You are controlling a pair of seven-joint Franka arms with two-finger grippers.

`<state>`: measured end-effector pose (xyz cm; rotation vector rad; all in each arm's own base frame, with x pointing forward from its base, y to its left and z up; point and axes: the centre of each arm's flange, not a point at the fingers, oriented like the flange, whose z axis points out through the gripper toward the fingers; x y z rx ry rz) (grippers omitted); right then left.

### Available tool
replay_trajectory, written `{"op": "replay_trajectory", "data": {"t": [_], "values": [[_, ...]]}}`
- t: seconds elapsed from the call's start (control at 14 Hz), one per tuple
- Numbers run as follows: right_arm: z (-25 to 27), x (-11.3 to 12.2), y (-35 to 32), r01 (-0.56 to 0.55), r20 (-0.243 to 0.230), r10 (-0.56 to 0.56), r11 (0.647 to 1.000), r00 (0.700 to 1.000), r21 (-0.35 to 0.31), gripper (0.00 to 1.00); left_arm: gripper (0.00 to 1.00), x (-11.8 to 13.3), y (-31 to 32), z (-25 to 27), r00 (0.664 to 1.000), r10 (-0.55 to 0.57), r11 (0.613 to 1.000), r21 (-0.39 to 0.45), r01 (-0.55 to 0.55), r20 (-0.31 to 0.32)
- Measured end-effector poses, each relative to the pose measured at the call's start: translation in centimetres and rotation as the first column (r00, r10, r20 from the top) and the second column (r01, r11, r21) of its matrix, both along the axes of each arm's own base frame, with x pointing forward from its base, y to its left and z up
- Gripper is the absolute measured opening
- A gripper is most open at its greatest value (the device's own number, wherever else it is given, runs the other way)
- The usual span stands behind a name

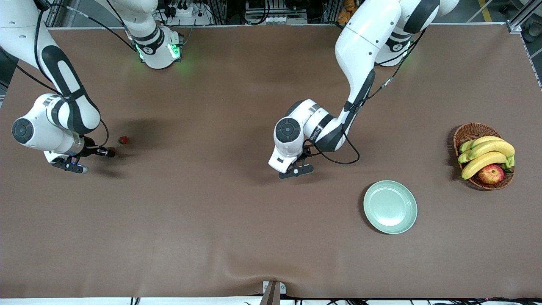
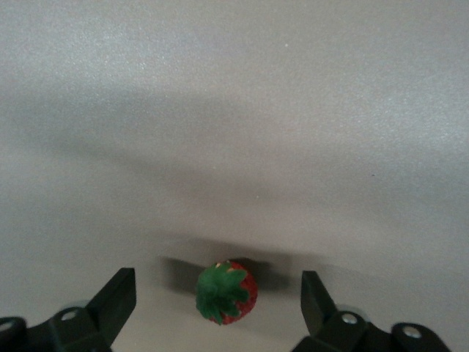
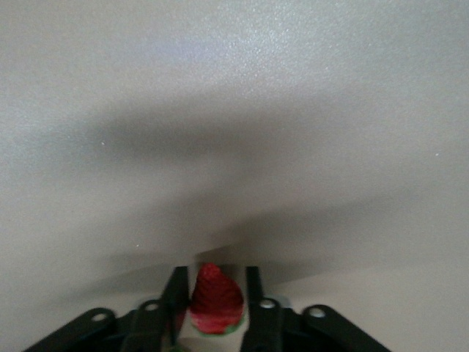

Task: Collect all strawberries into plate
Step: 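Grasp the middle strawberry with the left gripper while the right grasps another, then drop the strawberry onto the plate while the right gripper carries another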

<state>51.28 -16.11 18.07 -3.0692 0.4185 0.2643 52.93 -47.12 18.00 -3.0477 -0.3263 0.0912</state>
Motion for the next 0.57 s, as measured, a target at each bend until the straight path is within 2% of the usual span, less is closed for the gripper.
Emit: {"op": "replay_trajectory", "data": {"t": [0.07, 0.21, 0.36, 0.43, 0.57], "values": [[0.0, 0.0, 0.0, -0.001, 0.0, 0.001, 1.0, 1.0, 0.0, 0.36, 0.98, 0.0, 0.0, 0.0, 1.0, 0.002, 1.0, 0.0, -0.002, 0.0], [0.1, 0.1, 0.1, -0.004, 0.0, 0.004, 1.0, 1.0, 0.001, 0.29, 0.96, 0.0, 0.0, 0.0, 1.0, 0.003, 1.0, 0.0, -0.003, 0.0], [0.7, 0.5, 0.4, -0.012, -0.026, 0.012, 1.0, 1.0, 0.012, 0.29, 0.83, -0.1, -0.1, 0.0, 1.0, 0.002, 1.0, 0.001, -0.002, 0.0], [1.6, 1.1, 0.6, -0.018, -0.045, 0.019, 1.0, 0.999, 0.019, 0.29, 0.82, -0.1, -0.1, -0.1, 1.0, 0.002, 1.0, 0.001, -0.002, -0.001], [5.1, 3.2, 0.8, -0.032, -0.083, 0.035, 0.999, 0.996, 0.032, 0.29, 0.67, -0.4, -0.3, -0.3, 1.0, 0.014, 1.0, 0.004, -0.014, -0.002]]}}
